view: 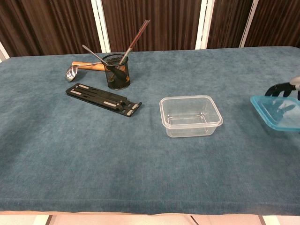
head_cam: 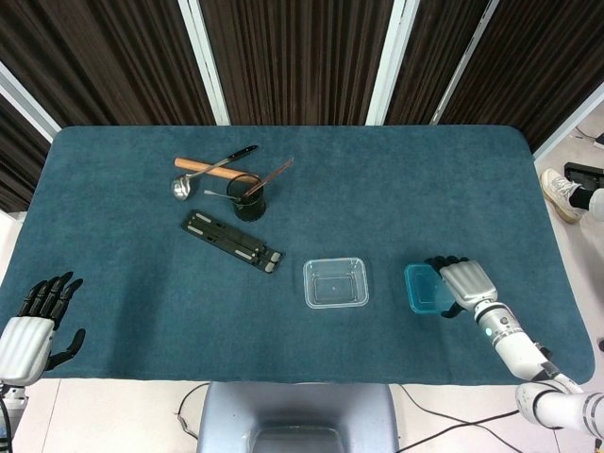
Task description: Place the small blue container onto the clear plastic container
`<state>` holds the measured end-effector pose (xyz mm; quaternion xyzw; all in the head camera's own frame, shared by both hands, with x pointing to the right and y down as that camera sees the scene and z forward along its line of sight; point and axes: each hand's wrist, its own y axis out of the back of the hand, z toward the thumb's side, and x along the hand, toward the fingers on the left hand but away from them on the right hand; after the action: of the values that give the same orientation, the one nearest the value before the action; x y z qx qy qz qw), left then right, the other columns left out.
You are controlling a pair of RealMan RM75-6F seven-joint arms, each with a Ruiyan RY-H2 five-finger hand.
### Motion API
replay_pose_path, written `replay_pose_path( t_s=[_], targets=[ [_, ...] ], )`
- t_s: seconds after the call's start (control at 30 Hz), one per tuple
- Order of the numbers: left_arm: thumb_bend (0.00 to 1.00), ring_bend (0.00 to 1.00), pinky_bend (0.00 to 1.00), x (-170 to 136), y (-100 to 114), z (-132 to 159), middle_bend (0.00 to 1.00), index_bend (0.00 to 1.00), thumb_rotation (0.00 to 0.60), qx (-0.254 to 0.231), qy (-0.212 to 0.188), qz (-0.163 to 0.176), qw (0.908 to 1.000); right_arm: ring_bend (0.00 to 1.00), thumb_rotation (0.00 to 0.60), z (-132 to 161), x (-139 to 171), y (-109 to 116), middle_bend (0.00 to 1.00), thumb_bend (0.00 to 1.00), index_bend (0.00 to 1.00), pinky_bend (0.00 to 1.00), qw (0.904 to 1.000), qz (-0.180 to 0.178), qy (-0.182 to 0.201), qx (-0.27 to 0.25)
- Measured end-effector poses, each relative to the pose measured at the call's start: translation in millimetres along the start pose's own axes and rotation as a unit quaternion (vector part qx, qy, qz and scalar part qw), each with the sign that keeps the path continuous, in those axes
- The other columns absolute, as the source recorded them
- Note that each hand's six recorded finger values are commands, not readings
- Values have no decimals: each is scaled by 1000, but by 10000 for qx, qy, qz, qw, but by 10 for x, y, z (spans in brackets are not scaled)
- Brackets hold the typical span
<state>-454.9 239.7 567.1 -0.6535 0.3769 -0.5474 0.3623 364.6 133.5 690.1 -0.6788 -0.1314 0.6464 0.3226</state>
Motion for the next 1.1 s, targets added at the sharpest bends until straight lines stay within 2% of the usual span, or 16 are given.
replay_pose_path(
  t_s=[0.17,0.43,0.57,0.77,1.1],
  targets=[
    [409,0,81,11,-9,8,0,0,600,18,-11,-16,10000,471,600,34,22,208,485,130,790,421,9992,-304,94,-242],
    [408,0,80,11,-12,13,0,0,600,35,-21,-5,10000,471,600,202,37,399,485,130,790,421,9980,-391,322,-377],
    [409,0,81,6,-11,11,0,0,600,28,-35,-3,10000,470,600,551,9,613,485,130,790,421,9952,-325,664,-640],
    [408,0,81,-3,-3,5,0,0,600,15,-35,10,10000,470,600,929,-102,882,485,130,785,421,9931,-185,819,-817],
    [409,0,80,-16,12,-8,0,0,600,-26,-42,1,10000,470,600,1571,-240,1007,485,130,779,421,9922,210,917,-813]
  ],
)
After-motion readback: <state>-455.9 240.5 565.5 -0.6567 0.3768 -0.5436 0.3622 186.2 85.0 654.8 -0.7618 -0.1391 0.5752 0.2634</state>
